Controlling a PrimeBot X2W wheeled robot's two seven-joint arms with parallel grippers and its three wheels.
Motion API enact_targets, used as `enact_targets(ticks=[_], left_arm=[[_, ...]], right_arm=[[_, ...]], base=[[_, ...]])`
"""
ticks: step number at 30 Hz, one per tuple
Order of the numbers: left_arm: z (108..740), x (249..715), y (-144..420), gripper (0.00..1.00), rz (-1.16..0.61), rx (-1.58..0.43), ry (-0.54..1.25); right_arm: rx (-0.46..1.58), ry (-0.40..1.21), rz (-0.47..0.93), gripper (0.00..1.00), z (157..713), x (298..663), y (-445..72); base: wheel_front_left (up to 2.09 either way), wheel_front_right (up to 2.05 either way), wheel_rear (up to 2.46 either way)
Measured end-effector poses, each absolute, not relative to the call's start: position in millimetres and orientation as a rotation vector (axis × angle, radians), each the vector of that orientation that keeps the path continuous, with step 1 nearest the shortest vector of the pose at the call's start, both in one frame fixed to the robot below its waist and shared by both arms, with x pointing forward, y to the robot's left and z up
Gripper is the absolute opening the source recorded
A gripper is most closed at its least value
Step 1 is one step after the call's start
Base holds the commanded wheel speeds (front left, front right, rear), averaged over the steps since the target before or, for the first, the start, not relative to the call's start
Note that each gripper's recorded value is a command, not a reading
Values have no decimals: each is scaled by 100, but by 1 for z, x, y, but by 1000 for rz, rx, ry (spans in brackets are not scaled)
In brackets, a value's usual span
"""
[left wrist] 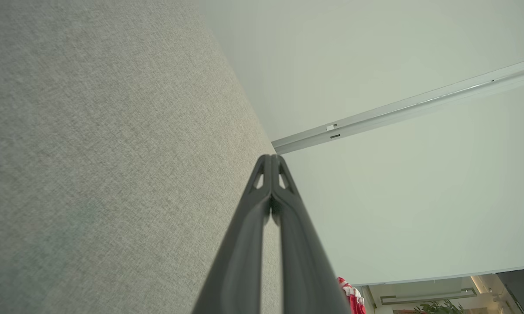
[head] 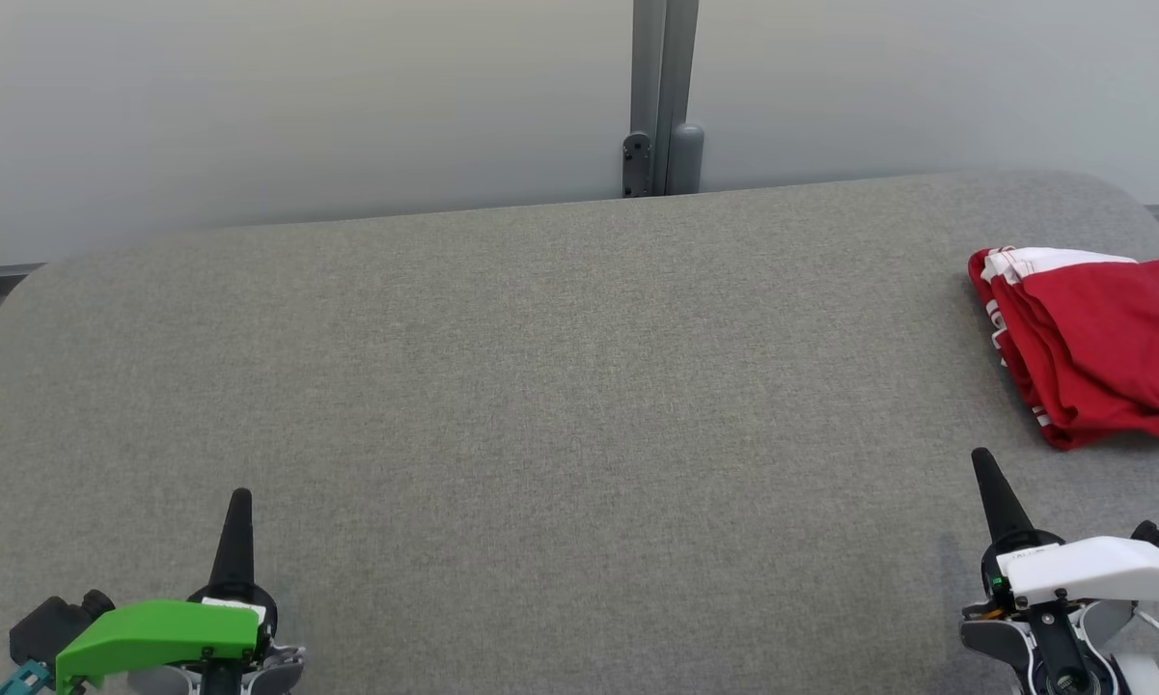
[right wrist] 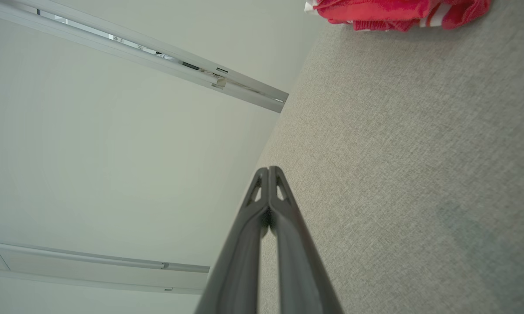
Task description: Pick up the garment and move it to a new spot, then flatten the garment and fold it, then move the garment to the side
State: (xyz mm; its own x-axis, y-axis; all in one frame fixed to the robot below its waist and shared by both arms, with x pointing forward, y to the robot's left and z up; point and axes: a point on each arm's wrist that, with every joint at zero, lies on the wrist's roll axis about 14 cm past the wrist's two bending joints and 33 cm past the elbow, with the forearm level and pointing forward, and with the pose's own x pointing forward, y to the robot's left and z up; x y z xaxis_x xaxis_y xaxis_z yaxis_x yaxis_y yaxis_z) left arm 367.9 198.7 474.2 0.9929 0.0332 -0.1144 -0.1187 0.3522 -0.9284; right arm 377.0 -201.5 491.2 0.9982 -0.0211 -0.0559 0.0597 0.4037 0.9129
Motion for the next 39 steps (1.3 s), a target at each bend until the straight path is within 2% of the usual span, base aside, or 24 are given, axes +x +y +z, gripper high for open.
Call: enact_targets(ticks=[39], left_arm=[[497,384,199,0,32,-1509,27]], right_arm=[[1495,15,-18,0,502,386,-200]], base=[[0,0,0]])
